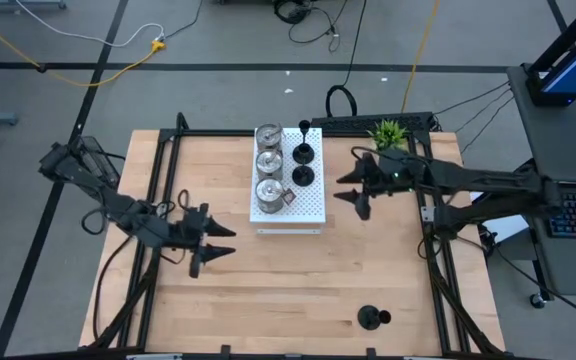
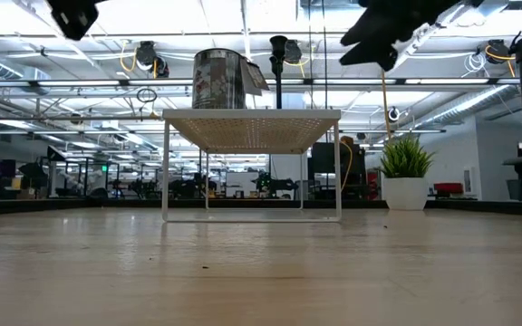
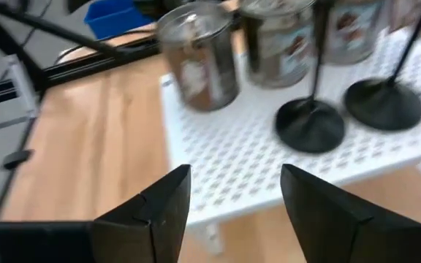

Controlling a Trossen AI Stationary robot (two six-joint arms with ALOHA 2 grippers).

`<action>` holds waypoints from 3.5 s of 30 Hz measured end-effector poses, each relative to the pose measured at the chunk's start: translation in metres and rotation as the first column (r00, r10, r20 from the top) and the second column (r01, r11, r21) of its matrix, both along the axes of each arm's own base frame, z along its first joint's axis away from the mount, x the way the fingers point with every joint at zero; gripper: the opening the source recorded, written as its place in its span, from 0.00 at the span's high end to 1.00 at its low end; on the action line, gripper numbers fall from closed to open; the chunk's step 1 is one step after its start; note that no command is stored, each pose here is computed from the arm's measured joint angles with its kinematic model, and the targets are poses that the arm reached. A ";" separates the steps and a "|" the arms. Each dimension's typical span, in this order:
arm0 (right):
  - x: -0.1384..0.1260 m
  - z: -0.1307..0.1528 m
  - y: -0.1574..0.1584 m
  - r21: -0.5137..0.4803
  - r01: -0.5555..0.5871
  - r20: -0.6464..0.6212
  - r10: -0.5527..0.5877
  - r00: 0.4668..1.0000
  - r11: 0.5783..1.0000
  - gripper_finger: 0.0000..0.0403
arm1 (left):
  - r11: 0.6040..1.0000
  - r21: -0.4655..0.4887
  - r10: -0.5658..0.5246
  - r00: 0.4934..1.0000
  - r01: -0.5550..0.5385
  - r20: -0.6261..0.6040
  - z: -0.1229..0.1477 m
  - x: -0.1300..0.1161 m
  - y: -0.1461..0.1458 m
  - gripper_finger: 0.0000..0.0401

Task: Pick & Place candle stick holders
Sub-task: Put the black candle holder on the shelf aligned with the other black candle holders

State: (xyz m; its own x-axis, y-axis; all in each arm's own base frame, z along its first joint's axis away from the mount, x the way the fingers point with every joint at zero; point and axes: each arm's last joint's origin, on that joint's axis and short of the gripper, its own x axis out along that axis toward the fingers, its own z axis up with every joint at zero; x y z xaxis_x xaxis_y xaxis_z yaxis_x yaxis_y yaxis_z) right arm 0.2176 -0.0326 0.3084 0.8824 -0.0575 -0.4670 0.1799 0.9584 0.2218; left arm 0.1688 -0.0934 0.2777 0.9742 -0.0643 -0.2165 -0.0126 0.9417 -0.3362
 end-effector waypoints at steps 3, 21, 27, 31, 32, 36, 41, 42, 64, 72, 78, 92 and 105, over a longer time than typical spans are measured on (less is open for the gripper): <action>-0.006 0.001 0.012 0.049 -0.025 -0.025 0.026 0.999 0.998 0.49 | 1.000 -0.005 -0.019 1.000 0.019 0.008 -0.010 -0.013 0.005 0.47; -0.051 -0.005 0.072 0.340 -0.088 -0.242 0.178 0.954 0.936 0.49 | 0.998 -0.057 0.004 0.997 0.000 0.074 -0.059 -0.061 0.038 0.47; -0.064 -0.008 0.088 0.425 -0.054 -0.325 0.208 0.923 0.904 0.50 | 0.992 -0.123 0.027 0.997 -0.018 0.072 -0.079 -0.069 0.043 0.47; -0.071 -0.012 0.093 0.446 -0.012 -0.391 0.207 0.897 0.895 0.49 | 0.991 -0.130 0.036 0.997 -0.027 0.068 -0.085 -0.070 0.044 0.47; -0.072 -0.013 0.093 0.449 -0.004 -0.401 0.205 0.893 0.893 0.50 | 0.991 -0.129 0.042 0.997 -0.032 0.068 -0.085 -0.070 0.044 0.47; -0.072 -0.013 0.094 0.483 0.053 -0.419 0.178 0.890 0.874 0.50 | 0.994 -0.102 0.040 0.997 -0.033 0.071 -0.085 -0.070 0.044 0.47; -0.070 -0.011 0.095 0.500 0.031 -0.391 0.194 0.900 0.865 0.50 | 0.994 -0.104 0.041 0.997 -0.033 0.071 -0.085 -0.070 0.044 0.47; -0.070 -0.011 0.095 0.501 0.012 -0.384 0.210 0.899 0.865 0.50 | 0.993 -0.111 0.042 0.997 -0.034 0.070 -0.085 -0.070 0.044 0.47; -0.074 0.011 0.144 0.621 -0.277 -0.114 0.433 0.894 0.733 0.51 | 0.993 -0.115 0.044 0.997 -0.036 0.069 -0.085 -0.070 0.044 0.47; -0.078 0.010 0.151 0.674 -0.214 -0.144 0.410 0.900 0.707 0.51 | 0.992 -0.119 0.045 0.997 -0.036 0.069 -0.085 -0.070 0.044 0.47; -0.077 0.010 0.150 0.728 -0.137 -0.169 0.371 0.913 0.671 0.49 | 0.991 -0.131 0.046 0.997 -0.037 0.068 -0.085 -0.070 0.044 0.47; -0.076 0.011 0.151 0.684 -0.207 -0.134 0.399 0.907 0.700 0.50 | 0.985 -0.165 0.053 0.996 -0.042 0.065 -0.085 -0.070 0.044 0.47; -0.075 0.010 0.151 0.554 -0.318 -0.089 0.434 0.897 0.770 0.49 | 0.984 -0.174 0.054 0.996 -0.042 0.065 -0.085 -0.070 0.044 0.47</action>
State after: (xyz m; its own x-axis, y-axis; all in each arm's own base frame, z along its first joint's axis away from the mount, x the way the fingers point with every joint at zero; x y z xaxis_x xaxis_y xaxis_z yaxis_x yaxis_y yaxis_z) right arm 0.1430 0.1188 0.3183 0.6653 0.5571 -0.4970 -0.0746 0.7120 0.6982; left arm 0.0989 -0.0490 0.1930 0.9893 -0.0471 -0.1384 -0.0279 0.8686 -0.4948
